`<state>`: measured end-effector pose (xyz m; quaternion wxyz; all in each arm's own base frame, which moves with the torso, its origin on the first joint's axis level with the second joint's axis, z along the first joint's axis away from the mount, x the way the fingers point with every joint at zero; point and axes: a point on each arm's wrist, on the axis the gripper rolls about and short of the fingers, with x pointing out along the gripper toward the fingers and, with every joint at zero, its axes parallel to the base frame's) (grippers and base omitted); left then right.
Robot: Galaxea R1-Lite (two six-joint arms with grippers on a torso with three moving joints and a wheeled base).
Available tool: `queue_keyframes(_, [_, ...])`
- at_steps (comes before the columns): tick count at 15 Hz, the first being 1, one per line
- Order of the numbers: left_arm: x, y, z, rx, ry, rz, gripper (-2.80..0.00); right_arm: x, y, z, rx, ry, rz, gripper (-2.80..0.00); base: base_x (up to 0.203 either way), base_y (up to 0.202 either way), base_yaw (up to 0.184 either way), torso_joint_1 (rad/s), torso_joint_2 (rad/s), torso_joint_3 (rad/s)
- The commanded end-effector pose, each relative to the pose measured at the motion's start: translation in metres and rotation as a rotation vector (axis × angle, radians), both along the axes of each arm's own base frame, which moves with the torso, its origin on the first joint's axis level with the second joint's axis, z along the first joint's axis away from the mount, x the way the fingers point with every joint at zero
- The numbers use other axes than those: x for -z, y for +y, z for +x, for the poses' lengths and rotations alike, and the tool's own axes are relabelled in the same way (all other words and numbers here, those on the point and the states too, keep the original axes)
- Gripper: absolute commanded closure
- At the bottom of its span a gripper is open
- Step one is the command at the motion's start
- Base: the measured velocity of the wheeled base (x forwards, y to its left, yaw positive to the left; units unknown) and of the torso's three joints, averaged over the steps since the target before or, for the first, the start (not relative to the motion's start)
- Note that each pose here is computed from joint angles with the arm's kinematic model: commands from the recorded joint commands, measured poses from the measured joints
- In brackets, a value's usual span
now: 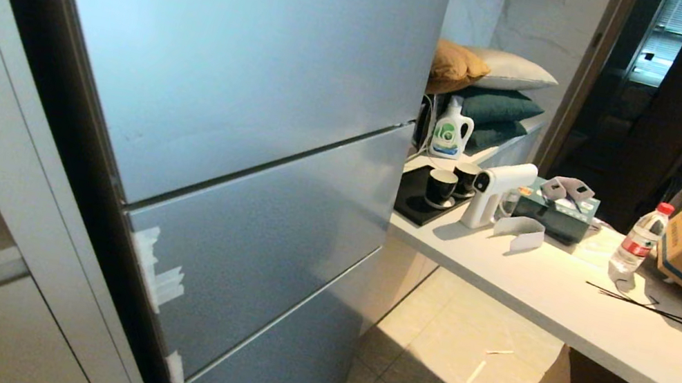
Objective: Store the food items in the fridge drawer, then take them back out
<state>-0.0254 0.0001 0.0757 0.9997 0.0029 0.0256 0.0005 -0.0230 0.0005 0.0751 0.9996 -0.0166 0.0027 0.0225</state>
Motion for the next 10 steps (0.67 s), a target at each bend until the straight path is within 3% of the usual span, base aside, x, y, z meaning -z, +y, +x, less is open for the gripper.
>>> queue_keyframes(1, [0.0, 0.0, 0.0, 0.001, 0.0, 0.0, 0.0, 0.0, 0.0, 0.0001, -0.001, 0.001, -0.001, 0.0, 0.0, 0.0, 0.0, -0.066, 0.15, 0.1])
queue_keyframes(10, [0.0001, 0.0, 0.0, -0.001, 0.001, -0.001, 0.0, -0.0001, -0.0003, 0.0001, 0.011, 0.001, 0.022, 0.0, 0.0, 0.0, 0.0, -0.122, 0.27, 0.153])
